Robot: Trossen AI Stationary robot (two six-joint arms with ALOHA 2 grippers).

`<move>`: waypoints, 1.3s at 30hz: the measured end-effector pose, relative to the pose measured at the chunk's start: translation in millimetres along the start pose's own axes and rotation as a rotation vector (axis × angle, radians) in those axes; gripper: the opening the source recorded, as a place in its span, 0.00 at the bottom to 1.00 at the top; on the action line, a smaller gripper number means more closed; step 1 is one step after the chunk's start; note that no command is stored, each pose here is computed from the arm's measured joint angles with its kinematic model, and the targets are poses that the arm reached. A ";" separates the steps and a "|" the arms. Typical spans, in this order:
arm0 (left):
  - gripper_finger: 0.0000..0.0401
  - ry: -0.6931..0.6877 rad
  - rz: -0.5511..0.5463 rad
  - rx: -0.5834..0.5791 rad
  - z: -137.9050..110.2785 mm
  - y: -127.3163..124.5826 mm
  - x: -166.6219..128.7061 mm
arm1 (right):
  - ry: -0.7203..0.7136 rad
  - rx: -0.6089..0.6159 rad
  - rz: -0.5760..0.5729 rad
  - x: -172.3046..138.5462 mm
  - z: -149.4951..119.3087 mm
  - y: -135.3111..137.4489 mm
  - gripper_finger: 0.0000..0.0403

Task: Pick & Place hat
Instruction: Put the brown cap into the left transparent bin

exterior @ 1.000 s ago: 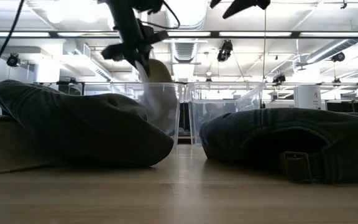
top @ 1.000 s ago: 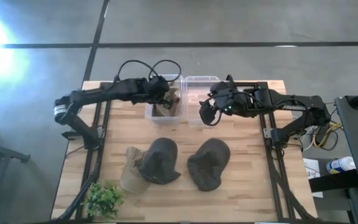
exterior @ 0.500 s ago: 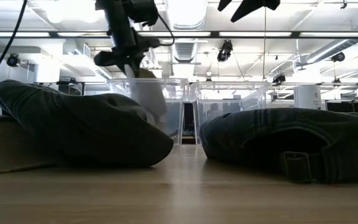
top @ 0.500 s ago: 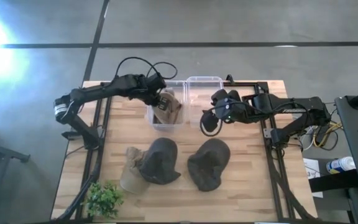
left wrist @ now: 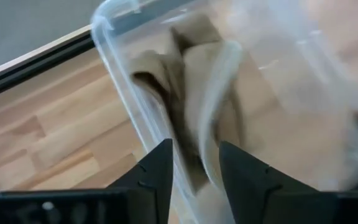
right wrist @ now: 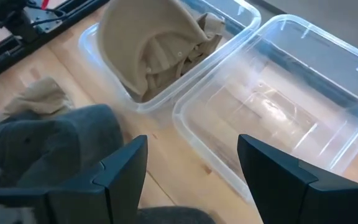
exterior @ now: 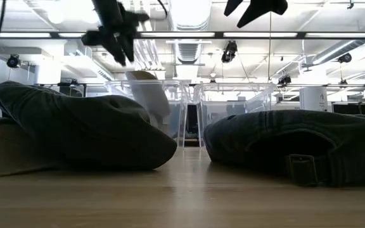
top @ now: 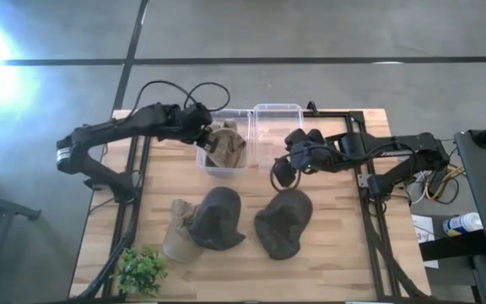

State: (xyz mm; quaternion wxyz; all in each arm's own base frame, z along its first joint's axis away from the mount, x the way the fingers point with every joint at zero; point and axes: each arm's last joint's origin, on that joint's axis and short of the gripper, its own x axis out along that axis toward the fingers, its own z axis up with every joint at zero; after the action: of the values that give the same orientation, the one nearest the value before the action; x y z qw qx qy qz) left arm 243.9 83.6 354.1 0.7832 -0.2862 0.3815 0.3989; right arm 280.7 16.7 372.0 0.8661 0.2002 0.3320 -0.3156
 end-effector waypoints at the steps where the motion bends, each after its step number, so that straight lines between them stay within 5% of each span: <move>1: 0.32 -0.012 -0.038 0.015 -4.6 -2.1 -10.8 | -0.001 -0.004 0.005 -0.7 -0.8 1.2 0.61; 6: 0.32 -0.025 -0.262 0.157 -43.9 -20.0 -63.4 | 0.001 -0.021 0.014 -2.6 -3.2 3.9 0.61; 12: 0.32 0.117 -0.397 0.350 -117.8 -43.0 -85.1 | 0.004 -0.026 0.014 -1.4 -3.9 4.3 0.61; 25: 0.32 0.363 -0.390 0.728 -301.7 -81.9 -60.1 | -0.008 -0.030 0.031 4.1 -6.1 6.4 0.61; 32: 0.32 0.377 -0.315 0.835 -331.7 -104.8 -49.4 | 0.041 -0.023 0.085 20.5 -19.3 9.3 0.61; 39: 0.32 0.356 -0.082 0.686 -329.3 -92.9 -34.1 | 0.050 0.034 0.250 50.9 -40.4 17.9 0.61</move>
State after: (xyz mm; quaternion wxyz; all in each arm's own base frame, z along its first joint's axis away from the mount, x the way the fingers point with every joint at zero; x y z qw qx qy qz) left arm 187.4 -226.1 216.1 0.7702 -0.0874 0.6110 0.1607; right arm 304.2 31.0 310.6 0.8866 0.2623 0.3204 -0.2058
